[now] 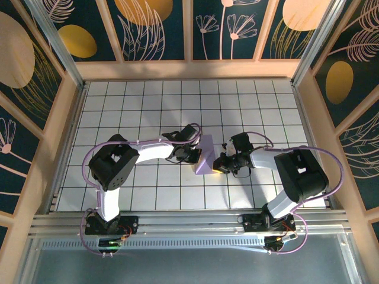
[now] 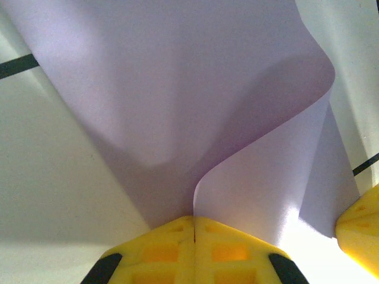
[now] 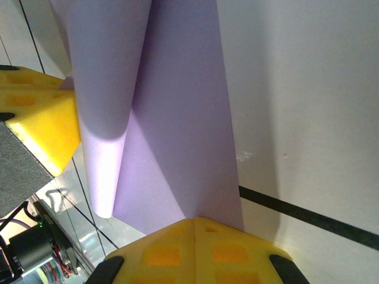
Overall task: Fold a paper plane with a square sheet of paper (fold left side to right side)
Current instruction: Fold the triangle a second time at the center of the table.
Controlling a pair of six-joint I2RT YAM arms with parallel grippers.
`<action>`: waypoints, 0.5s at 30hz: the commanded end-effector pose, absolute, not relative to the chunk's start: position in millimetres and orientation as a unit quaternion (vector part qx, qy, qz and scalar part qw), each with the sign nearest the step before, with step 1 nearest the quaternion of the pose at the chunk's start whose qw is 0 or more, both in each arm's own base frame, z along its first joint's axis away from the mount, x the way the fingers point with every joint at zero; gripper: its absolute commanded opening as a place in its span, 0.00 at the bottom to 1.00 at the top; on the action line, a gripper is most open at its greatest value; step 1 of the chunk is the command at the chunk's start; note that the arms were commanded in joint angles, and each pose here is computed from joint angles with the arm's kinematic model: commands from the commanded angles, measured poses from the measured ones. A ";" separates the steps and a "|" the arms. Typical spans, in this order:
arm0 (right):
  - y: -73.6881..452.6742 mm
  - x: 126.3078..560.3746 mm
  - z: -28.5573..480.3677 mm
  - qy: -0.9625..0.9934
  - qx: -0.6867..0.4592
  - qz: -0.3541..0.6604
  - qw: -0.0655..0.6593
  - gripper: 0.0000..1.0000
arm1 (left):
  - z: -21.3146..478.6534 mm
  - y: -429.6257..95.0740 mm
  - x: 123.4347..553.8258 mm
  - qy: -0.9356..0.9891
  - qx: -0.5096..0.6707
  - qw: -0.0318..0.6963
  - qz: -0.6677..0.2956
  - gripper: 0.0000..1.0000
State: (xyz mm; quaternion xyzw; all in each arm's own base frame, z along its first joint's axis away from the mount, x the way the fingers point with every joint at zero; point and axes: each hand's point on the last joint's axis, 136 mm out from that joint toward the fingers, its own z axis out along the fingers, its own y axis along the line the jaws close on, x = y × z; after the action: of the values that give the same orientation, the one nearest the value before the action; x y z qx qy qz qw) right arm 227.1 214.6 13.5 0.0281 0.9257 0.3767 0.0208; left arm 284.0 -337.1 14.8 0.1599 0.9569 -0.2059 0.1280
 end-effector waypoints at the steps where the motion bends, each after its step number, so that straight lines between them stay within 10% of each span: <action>1: 205.7 207.7 -9.2 0.939 0.035 0.340 -0.018 0.00 | 9.2 -329.2 287.2 0.961 0.163 0.125 -0.185 0.00; 15: 205.3 207.5 -9.4 0.941 0.034 0.337 -0.020 0.00 | 14.3 -328.3 287.7 0.960 0.165 0.128 -0.184 0.00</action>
State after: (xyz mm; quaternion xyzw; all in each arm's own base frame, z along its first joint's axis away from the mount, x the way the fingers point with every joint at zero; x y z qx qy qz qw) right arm 226.9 215.5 13.4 0.0275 0.9249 0.3788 0.0181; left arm 284.0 -337.0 14.7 0.1657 0.9560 -0.2047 0.1292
